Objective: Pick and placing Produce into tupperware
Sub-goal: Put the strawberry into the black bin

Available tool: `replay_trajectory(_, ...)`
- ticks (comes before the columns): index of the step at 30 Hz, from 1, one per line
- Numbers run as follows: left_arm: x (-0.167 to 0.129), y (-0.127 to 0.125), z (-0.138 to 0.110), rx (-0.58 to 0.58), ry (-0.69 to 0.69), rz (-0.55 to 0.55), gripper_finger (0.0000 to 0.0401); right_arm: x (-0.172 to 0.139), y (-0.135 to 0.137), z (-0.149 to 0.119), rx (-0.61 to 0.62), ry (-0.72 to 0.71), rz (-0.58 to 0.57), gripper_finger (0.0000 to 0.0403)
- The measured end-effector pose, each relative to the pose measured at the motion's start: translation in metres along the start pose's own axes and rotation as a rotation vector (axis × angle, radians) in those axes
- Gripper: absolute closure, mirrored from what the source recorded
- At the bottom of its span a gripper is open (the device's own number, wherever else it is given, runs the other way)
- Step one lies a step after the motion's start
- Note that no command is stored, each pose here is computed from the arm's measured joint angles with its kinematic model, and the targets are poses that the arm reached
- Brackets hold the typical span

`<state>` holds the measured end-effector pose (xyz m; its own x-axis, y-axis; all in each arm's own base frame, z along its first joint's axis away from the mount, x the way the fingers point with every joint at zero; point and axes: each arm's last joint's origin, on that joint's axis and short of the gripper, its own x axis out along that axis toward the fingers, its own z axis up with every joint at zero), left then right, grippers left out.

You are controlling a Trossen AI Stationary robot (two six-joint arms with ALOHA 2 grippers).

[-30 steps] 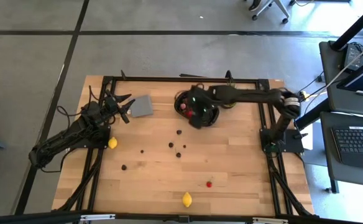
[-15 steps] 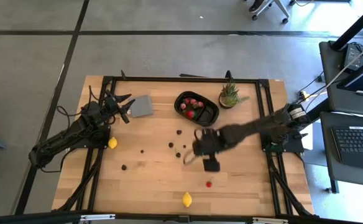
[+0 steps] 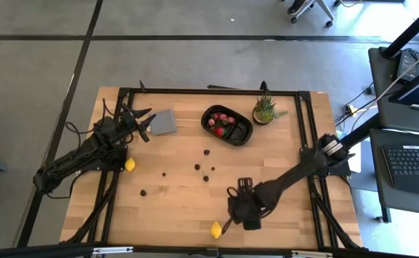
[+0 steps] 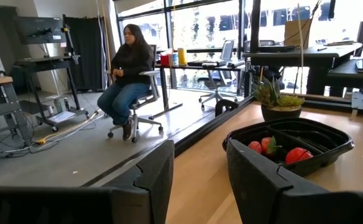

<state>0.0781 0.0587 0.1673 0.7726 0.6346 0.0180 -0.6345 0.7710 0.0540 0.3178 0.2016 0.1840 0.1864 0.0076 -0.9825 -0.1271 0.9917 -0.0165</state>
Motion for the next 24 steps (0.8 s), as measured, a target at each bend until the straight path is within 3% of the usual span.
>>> replay_trajectory(5,0.000,0.000,0.000,0.000,0.000,0.000,0.0261,0.016,0.010,-0.001,-0.067,0.016,0.004,0.0126)
replay_trajectory(13,0.000,0.000,0.000,0.000,0.000,0.000,0.0261,0.016,0.015,0.006,-0.099,-0.055,0.046,0.0126)
replay_trajectory(24,0.000,0.000,0.000,-0.002,0.000,0.000,0.0261,0.029,0.021,0.004,-0.132,-0.030,0.041,0.0126)
